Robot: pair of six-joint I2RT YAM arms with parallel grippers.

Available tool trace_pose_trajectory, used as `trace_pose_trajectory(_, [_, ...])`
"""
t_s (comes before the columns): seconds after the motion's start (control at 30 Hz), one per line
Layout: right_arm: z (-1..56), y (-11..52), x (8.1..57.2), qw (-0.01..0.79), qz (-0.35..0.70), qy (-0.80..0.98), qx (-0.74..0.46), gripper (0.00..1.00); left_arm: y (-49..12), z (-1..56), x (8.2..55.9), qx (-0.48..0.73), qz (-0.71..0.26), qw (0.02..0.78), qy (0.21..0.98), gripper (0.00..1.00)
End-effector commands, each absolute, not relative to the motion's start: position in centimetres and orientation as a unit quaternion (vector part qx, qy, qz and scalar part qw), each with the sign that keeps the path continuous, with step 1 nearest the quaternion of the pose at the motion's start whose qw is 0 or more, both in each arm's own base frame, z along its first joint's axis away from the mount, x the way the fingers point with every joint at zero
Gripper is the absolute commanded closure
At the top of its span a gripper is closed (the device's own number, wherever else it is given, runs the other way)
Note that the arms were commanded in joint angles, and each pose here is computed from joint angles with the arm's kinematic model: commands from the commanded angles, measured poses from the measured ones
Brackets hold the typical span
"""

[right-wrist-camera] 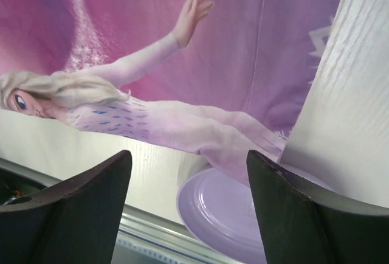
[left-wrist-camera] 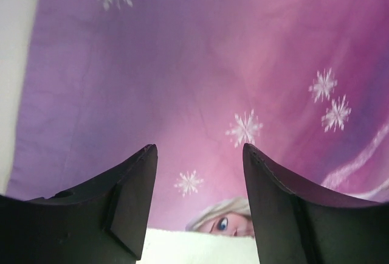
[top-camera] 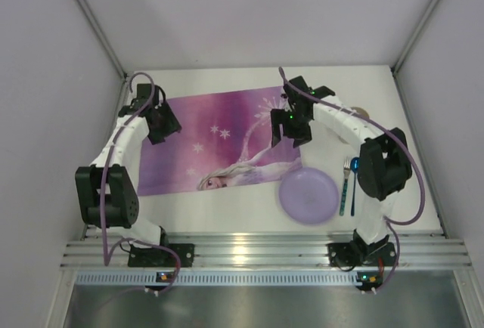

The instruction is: Set the dinner table for one person

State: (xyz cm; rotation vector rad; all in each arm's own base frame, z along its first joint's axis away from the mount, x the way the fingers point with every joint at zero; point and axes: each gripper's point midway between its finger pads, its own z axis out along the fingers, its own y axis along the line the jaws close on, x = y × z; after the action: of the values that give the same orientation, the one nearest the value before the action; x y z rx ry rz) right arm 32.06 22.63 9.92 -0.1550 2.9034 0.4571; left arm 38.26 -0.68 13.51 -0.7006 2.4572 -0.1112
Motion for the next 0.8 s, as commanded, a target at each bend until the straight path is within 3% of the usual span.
trace_pose_trajectory(0.0, [13.4, 21.6, 33.8, 0.152, 0.134, 0.977, -0.061, 0.22, -5.0, 14.5, 36.4, -0.205, -0.116, 0.281, 0.930, 0.36])
trace_pose_trajectory(0.17, [14.4, 19.1, 33.7, 0.177, 0.116, 0.976, -0.040, 0.19, -15.4, 16.5, 34.3, -0.044, -0.250, 0.285, 0.924, 0.35])
trace_pose_trajectory(0.37, [14.3, 14.8, 31.7, 0.182, 0.111, 0.977, 0.017, 0.20, -27.5, 16.0, 31.4, 0.090, -0.313, 0.238, 0.915, 0.35])
trace_pose_trajectory(0.53, [14.8, 13.2, 29.0, 0.193, 0.111, 0.974, 0.038, 0.20, -36.0, 11.7, 27.3, 0.173, -0.305, 0.161, 0.922, 0.38])
trace_pose_trajectory(0.77, [17.0, 11.3, 25.8, 0.224, 0.116, 0.966, 0.062, 0.19, -39.3, 6.5, 23.1, 0.189, -0.267, 0.109, 0.939, 0.40])
